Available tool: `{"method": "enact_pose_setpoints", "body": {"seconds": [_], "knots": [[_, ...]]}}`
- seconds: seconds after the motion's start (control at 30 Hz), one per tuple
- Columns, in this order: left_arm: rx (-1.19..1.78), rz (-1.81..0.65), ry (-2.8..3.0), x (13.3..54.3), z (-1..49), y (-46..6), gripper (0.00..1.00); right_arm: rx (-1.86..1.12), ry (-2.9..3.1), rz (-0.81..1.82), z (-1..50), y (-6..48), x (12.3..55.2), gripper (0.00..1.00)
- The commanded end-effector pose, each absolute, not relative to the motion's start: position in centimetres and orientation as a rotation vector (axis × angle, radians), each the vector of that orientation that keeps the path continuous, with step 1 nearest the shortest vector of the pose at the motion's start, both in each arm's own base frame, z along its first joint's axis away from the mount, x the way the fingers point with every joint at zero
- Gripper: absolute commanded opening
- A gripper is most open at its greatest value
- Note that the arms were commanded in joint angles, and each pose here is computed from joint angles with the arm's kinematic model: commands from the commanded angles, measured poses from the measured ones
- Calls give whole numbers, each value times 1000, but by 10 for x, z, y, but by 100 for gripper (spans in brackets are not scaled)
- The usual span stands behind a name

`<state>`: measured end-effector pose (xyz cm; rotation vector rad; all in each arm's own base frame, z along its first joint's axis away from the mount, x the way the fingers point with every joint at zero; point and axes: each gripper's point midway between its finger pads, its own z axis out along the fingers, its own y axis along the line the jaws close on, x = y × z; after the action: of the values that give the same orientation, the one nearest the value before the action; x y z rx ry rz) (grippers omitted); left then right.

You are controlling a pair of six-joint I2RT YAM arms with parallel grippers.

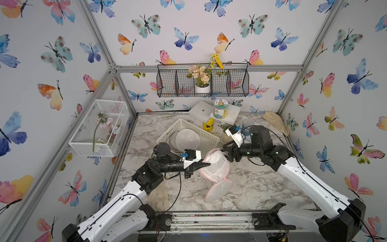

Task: Turn the laundry bag inside out
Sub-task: Turn over the laundry bag.

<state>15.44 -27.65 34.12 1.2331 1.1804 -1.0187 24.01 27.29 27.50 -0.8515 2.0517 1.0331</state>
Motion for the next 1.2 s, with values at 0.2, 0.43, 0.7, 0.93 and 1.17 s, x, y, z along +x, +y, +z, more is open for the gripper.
{"method": "enact_pose_setpoints", "body": {"seconds": [0.2, 0.43, 0.7, 0.93, 1.17], "knots": [[900, -1193, 979, 151, 409, -243, 0, -672, 2201, 1275, 267, 265, 232, 70], [890, -1260, 1091, 161, 389, -251, 0, -525, 2074, 1294, 338, 255, 264, 76], [995, -1211, 1216, 172, 359, -266, 0, -656, 1929, 1282, 373, 256, 254, 84], [1002, -1217, 1213, 175, 358, -270, 0, -711, 1903, 1255, 357, 251, 243, 82], [1010, -1214, 1207, 178, 360, -272, 0, -689, 1958, 1254, 334, 255, 253, 65]]}}
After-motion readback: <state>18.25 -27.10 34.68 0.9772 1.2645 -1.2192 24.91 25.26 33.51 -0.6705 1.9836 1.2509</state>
